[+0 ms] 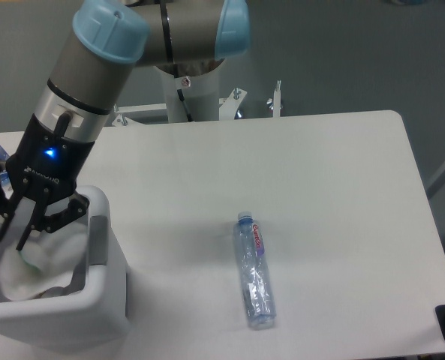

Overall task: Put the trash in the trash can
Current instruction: 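Open the gripper to drop the tissue into the bin, then move the gripper over the clear plastic water bottle and lower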

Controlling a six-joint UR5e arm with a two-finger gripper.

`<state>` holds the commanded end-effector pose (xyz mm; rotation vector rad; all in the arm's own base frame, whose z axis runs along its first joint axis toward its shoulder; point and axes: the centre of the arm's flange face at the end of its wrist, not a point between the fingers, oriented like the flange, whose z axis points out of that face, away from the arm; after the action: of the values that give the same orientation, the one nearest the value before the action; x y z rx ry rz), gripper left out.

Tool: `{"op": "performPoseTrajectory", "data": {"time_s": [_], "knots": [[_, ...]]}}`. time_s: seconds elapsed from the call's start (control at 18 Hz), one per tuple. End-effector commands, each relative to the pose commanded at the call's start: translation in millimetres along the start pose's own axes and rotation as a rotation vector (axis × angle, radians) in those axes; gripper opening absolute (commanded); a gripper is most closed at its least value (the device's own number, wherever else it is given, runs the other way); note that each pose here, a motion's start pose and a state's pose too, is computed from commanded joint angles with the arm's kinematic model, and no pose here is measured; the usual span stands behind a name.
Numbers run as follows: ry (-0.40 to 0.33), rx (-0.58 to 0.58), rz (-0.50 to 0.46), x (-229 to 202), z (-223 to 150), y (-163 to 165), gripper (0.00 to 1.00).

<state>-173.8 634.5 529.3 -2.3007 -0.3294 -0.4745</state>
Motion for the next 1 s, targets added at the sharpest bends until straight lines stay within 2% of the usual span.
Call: {"op": "performPoseTrajectory", "data": {"time_s": [0.22, 0.5, 0.72, 1.0], "knots": [[-0.052, 0.045, -0.044, -40, -27, -13, 1.0], [-0.15, 0.099, -0.163, -119, -71, -18, 1.0], [-0.409, 0.06, -0.176, -182, -78, -12, 1.0], [-0.532, -0.065, -0.15, -256, -44, 11, 1.0]]}}
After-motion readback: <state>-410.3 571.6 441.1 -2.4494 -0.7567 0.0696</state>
